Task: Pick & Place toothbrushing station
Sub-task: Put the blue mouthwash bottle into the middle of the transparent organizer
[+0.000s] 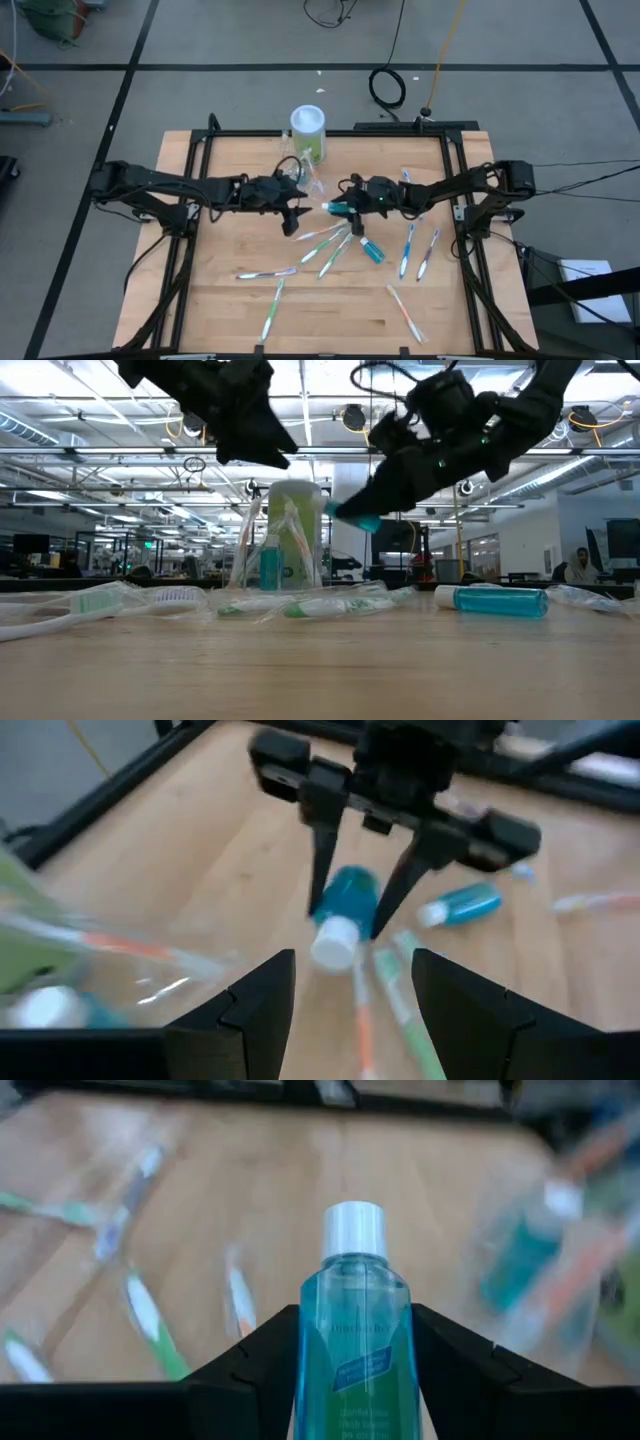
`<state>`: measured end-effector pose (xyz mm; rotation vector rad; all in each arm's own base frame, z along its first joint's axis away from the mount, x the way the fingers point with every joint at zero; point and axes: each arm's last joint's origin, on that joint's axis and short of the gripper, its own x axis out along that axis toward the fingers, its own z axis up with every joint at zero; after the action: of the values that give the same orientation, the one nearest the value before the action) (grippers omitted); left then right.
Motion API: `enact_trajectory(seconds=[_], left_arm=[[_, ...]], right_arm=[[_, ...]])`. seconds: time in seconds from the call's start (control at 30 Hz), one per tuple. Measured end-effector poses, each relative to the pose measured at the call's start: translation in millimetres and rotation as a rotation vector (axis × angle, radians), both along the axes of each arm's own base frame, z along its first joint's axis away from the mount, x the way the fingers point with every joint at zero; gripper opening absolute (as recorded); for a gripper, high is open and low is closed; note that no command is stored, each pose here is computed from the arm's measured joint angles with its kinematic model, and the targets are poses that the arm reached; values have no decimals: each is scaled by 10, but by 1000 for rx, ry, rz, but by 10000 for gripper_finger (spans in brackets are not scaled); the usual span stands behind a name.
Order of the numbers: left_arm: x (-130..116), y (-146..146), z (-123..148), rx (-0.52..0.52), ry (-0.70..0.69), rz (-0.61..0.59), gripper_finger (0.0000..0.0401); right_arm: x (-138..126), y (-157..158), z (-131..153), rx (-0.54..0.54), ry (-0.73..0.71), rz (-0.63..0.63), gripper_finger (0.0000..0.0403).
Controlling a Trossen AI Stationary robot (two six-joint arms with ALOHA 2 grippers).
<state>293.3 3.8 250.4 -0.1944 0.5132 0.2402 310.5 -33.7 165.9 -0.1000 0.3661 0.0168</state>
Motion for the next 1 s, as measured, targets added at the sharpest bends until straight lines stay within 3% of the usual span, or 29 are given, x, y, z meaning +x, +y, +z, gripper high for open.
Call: enact_trajectory(seconds=[0.13, 0.23, 0.33, 0.7, 1.0], left_arm=[[162, -29, -61, -168, -114, 83, 209], [224, -31, -124, -274, -140, 139, 209], [237, -23, -175, -320, -124, 172, 209], [277, -38, -286, -389, -97, 217, 209], [294, -39, -263, -361, -121, 191, 209]], right_arm=[[12, 188, 86, -195, -54, 101, 162], [23, 280, 105, -333, -60, 39, 165], [23, 305, 117, -402, -55, -4, 165], [35, 304, 160, -346, -105, -29, 166], [36, 305, 166, -336, -113, -32, 166]])
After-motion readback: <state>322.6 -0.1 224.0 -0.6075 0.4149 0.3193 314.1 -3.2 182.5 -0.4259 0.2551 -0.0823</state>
